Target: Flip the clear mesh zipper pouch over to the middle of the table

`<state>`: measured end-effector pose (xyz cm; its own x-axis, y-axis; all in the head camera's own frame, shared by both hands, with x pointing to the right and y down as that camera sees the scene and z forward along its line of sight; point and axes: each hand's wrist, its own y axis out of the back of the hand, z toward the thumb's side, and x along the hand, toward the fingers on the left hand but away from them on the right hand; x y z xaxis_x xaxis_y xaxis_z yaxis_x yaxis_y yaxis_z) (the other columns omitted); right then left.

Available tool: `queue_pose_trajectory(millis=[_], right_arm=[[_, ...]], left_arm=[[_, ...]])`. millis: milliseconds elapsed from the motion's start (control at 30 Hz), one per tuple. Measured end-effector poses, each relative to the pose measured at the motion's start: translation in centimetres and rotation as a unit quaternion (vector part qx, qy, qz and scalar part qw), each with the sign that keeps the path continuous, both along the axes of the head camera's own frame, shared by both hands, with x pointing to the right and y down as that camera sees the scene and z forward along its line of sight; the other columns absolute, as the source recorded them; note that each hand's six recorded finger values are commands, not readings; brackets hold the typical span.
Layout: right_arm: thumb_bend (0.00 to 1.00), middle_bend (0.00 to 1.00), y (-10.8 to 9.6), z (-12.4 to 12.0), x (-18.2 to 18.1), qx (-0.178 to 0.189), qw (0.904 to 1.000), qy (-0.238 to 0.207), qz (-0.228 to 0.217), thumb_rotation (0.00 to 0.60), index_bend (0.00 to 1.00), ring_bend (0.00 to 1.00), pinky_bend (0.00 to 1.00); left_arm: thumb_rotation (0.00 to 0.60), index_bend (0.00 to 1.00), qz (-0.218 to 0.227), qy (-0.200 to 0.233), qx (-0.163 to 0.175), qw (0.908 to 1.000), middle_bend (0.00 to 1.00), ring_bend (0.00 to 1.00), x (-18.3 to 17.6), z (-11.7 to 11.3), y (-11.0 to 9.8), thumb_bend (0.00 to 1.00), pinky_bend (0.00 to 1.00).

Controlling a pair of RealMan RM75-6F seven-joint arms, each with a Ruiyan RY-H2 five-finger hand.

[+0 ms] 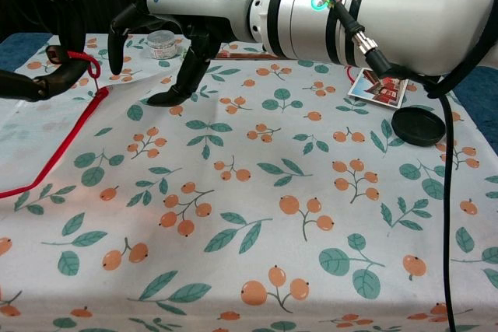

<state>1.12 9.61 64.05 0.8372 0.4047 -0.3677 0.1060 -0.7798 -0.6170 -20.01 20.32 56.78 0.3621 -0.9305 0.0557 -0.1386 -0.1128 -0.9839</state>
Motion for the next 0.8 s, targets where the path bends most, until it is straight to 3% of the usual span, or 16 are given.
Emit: queue_pose_trajectory(millis=[433, 800], right_arm=[[0.31, 0.21, 0.2, 1.5, -1.6, -0.049, 0.9985, -0.024, 0.011, 0.600, 0.47, 0.02, 0.00], [0.43, 0.36, -0.4, 2.1, -3.2, -0.080, 0.9943, -0.050, 0.050, 0.600, 0.75, 0.12, 0.04]], left_arm=[[0.600, 0.71, -0.011, 0.002, 0.003, 0.9999, 0.57, 0.49, -0.4, -0.2, -0.3, 0.39, 0.44], [0.600, 0.71, -0.033, 0.008, 0.001, 0.9994, 0.57, 0.49, -1.4, -0.2, -0.4, 0.39, 0.45]])
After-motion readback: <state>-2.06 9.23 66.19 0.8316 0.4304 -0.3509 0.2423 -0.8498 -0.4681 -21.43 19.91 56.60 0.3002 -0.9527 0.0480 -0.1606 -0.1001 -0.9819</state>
